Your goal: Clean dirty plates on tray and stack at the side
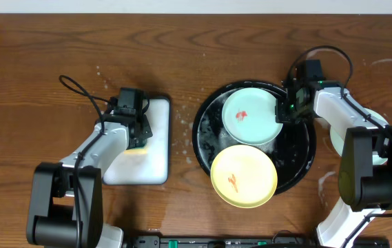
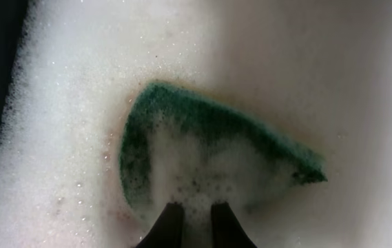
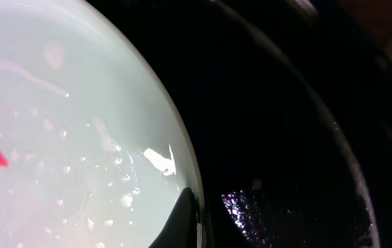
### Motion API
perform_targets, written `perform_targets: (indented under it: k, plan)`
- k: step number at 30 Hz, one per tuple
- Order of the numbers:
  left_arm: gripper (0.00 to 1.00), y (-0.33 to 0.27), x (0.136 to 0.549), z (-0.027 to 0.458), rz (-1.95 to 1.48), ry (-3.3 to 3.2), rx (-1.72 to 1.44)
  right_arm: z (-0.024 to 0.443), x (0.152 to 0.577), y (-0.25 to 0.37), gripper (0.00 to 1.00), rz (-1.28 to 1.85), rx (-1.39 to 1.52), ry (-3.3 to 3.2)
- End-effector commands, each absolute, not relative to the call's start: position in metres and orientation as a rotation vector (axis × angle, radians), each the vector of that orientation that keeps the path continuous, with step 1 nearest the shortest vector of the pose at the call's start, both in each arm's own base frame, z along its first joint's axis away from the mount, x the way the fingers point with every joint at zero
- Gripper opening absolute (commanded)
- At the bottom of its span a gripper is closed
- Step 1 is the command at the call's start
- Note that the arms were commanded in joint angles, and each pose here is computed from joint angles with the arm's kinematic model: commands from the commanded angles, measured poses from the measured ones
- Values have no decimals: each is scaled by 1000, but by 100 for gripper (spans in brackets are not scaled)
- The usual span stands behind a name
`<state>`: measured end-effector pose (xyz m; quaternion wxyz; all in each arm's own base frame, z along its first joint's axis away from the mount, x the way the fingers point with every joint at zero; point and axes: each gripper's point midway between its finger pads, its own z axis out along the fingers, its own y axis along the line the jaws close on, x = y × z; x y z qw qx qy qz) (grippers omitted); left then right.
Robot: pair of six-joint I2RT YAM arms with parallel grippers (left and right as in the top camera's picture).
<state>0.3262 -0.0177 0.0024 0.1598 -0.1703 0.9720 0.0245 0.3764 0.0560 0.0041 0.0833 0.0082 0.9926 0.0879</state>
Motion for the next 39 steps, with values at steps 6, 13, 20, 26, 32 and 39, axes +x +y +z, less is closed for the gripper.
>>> perform_targets:
  k: [6, 13, 20, 26, 32, 39]
  plan:
    - [31, -19, 302, -2, 94, 2922, -479, -7, 364, 52, 1, 215, 16, 3019]
    - [61, -20, 310, 47, 66, 2860, -474, -7, 363, 52, 1, 215, 16, 3022]
    - [61, -17, 289, 36, 101, 2935, -481, -7, 363, 52, 1, 215, 16, 3022]
    - [57, -17, 275, 6, 112, 2985, -485, -7, 364, 53, 1, 217, 31, 3020]
    - [8, -19, 279, -10, 96, 2989, -484, -7, 363, 52, 1, 217, 43, 3023]
    - [8, -21, 295, 10, 85, 2965, -389, -7, 363, 53, 1, 217, 42, 3023]
